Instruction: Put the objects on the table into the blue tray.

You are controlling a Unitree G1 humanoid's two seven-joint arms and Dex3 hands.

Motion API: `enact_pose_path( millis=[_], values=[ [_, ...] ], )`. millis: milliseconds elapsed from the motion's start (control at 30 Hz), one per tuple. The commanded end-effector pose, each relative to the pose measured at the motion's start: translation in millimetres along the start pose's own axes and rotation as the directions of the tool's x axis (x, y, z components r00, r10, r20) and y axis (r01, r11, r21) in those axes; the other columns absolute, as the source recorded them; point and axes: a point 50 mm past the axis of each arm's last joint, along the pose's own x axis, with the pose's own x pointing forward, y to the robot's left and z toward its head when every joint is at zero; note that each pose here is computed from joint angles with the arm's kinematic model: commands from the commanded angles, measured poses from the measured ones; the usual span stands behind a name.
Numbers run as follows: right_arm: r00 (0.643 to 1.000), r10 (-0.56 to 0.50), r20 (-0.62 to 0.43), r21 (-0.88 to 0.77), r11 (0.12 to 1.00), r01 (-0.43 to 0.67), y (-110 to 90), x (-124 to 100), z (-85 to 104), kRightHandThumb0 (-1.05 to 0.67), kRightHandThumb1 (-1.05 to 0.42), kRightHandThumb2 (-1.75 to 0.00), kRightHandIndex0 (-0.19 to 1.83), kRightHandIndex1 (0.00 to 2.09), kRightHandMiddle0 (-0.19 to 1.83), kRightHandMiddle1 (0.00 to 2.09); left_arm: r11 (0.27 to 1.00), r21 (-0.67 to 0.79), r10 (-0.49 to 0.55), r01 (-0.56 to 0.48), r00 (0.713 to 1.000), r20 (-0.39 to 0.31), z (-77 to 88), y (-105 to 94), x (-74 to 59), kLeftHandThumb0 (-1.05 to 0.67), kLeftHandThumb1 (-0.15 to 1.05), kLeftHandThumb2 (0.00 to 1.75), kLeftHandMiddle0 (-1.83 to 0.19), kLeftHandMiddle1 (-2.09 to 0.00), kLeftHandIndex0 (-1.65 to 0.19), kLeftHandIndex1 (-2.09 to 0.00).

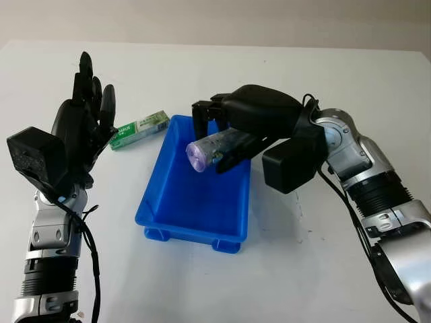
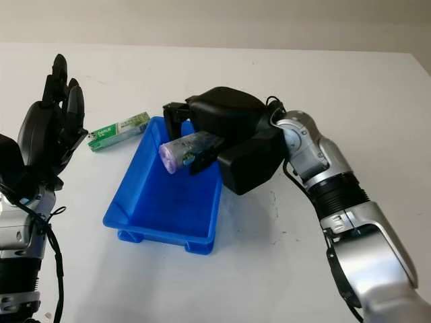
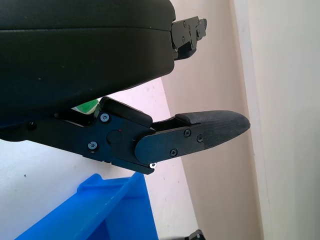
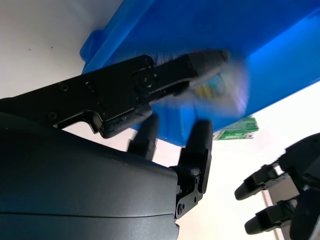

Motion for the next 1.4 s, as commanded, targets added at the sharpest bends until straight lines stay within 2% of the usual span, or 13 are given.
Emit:
enact_pose_path(
  millis=[0, 200, 367, 467, 600, 700, 767, 833, 900, 1133, 1367],
  values=[
    [1.000, -0.018, 0.025, -0.019, 1.000, 0.018, -10, -2, 4.3, -0.83, -1.05, -0.27, 0.07, 0.08, 0.04, 0.16, 1.000, -0.004, 0.002, -0.002, 1.000, 0.012, 1.1, -0.5, 0.7, -0.74, 1.05, 0.61, 0.19, 0.00, 0.19, 0.00],
    [0.996, -0.061, 0.057, -0.015, 0.998, 0.062, -12, -3, 7.0, -0.88, -1.05, -0.43, -0.17, 0.00, -0.14, 0.03, 1.000, -0.005, 0.002, -0.002, 1.000, 0.012, 1.0, -0.9, 0.8, -0.74, 1.05, 0.62, 0.19, 0.00, 0.19, 0.00],
    [0.986, -0.152, 0.074, 0.020, 0.988, 0.151, -14, -6, 5.8, -0.88, -1.05, -0.47, -0.19, 0.00, -0.19, 0.00, 1.000, 0.000, 0.001, -0.001, 1.000, 0.014, 0.6, -1.3, 0.8, -0.75, 1.05, 0.61, 0.19, 0.00, 0.19, 0.00],
    [0.967, -0.244, 0.073, 0.050, 0.969, 0.240, -17, -11, 1.6, -0.88, -1.05, -0.51, -0.19, 0.00, -0.19, 0.00, 1.000, -0.001, 0.003, -0.003, 1.000, 0.017, 0.2, -1.2, 0.4, -0.75, 1.05, 0.61, 0.19, 0.00, 0.19, 0.00],
    [0.934, -0.358, 0.001, 0.159, 0.922, 0.353, -17, -20, -9.2, -0.89, -1.05, -0.54, -0.19, 0.00, -0.19, 0.00, 1.000, 0.007, 0.005, -0.006, 1.000, 0.009, 0.4, 0.0, -0.5, -0.75, 1.05, 0.61, 0.19, 0.00, 0.19, 0.00],
    [0.887, -0.447, -0.117, 0.271, 0.845, 0.461, -15, -28, -21.6, -0.94, -1.05, -0.59, -0.19, 0.00, -0.19, 0.00, 1.000, 0.014, 0.008, -0.008, 1.000, 0.005, 0.4, 1.8, -0.6, -0.74, 1.05, 0.62, 0.19, 0.00, 0.19, 0.00],
    [0.843, -0.483, -0.237, 0.352, 0.766, 0.538, -12, -34, -31.5, -0.94, -1.05, -0.63, -0.19, 0.00, -0.19, 0.00, 1.000, 0.012, 0.010, -0.010, 1.000, 0.001, 0.0, 2.6, -0.6, -0.74, 1.05, 0.62, 0.19, 0.00, 0.19, 0.00],
    [0.804, -0.491, -0.335, 0.429, 0.680, 0.595, -8, -41, -39.0, -0.92, -1.05, -0.67, -0.19, 0.00, -0.19, 0.00, 1.000, 0.008, 0.010, -0.010, 1.000, -0.001, -0.2, 2.8, -0.5, -0.74, 1.05, 0.62, 0.19, 0.00, 0.19, 0.00],
    [0.779, -0.490, -0.392, 0.484, 0.610, 0.627, -4, -47, -43.4, -0.88, -1.05, -0.69, -0.19, 0.00, -0.19, 0.00, 1.000, 0.010, 0.007, -0.007, 1.000, 0.000, -0.1, 3.0, -0.4, -0.75, 1.05, 0.62, 0.19, 0.00, 0.19, 0.00],
    [0.736, -0.448, -0.508, 0.623, 0.399, 0.673, 23, -70, -54.9, -0.83, -1.05, -0.68, -0.19, 0.00, -0.19, 0.00, 1.000, 0.008, -0.001, 0.000, 1.000, 0.005, -0.2, 4.0, 0.4, -0.74, 1.05, 0.63, 0.19, 0.00, 0.19, 0.00],
    [0.687, -0.432, -0.584, 0.634, 0.285, 0.718, 34, -78, -53.3, -0.80, -1.05, -0.73, -0.19, 0.00, -0.19, 0.00, 1.000, -0.005, -0.007, 0.007, 1.000, 0.012, 0.4, 1.8, 2.0, -0.74, 1.05, 0.61, 0.19, 0.00, 0.19, 0.00]
  ],
)
